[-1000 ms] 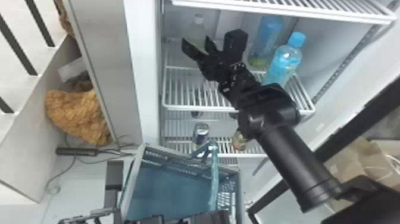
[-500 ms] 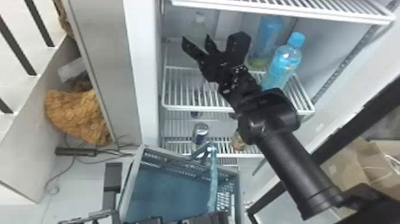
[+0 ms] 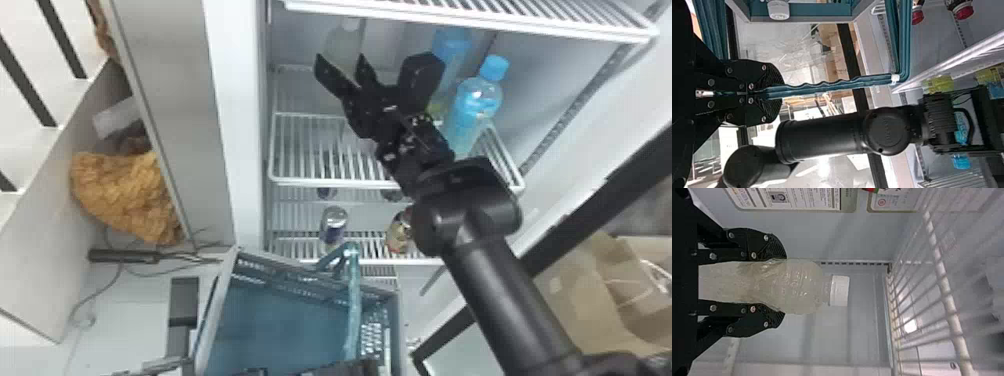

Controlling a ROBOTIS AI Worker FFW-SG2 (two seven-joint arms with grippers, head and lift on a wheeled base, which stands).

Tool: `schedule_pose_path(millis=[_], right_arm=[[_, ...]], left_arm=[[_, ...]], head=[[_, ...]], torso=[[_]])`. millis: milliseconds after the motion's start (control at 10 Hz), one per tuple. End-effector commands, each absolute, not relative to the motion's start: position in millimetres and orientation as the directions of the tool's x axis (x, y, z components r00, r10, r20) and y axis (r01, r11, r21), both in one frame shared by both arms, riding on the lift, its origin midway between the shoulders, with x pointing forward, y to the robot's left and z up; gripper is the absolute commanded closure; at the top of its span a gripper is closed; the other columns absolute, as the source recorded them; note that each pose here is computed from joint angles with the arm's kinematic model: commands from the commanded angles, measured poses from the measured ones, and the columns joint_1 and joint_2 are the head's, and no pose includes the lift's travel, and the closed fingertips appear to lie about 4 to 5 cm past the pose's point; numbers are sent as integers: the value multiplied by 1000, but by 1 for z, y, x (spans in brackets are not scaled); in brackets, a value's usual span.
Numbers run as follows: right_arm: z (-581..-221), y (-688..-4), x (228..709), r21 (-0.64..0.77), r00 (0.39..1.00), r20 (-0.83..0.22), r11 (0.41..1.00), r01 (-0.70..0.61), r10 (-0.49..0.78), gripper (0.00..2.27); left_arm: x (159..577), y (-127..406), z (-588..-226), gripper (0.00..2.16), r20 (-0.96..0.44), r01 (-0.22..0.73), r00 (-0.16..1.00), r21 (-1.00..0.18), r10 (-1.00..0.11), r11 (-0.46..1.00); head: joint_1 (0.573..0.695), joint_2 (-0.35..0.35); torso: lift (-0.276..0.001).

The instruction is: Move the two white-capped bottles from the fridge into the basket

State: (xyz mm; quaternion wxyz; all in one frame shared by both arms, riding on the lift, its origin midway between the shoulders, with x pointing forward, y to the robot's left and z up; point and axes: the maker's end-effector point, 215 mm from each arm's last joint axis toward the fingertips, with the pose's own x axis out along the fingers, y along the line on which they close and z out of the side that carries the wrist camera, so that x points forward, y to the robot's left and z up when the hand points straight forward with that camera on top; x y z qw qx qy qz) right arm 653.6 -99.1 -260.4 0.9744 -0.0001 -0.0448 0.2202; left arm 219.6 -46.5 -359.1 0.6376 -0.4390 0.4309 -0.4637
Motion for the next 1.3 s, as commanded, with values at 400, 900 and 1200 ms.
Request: schedule_pose_path(millis=[400, 900, 1200], right_arm=[[-251, -138, 588, 19, 925, 48, 925, -379, 377, 891], [-228, -146, 534, 22, 924, 64, 925, -379, 377, 891], [-218, -152, 495, 29, 926, 54, 927, -375, 373, 891]], left_arm=[[218, -44, -361, 1193, -145, 205, 206, -961, -968, 187], [219, -43, -361, 1193, -145, 204, 211, -961, -967, 189], [219, -42, -361, 1193, -144, 201, 215, -961, -966, 188]], head=[[695, -240], [695, -263], [695, -286]], torso=[[0], [0], [0]])
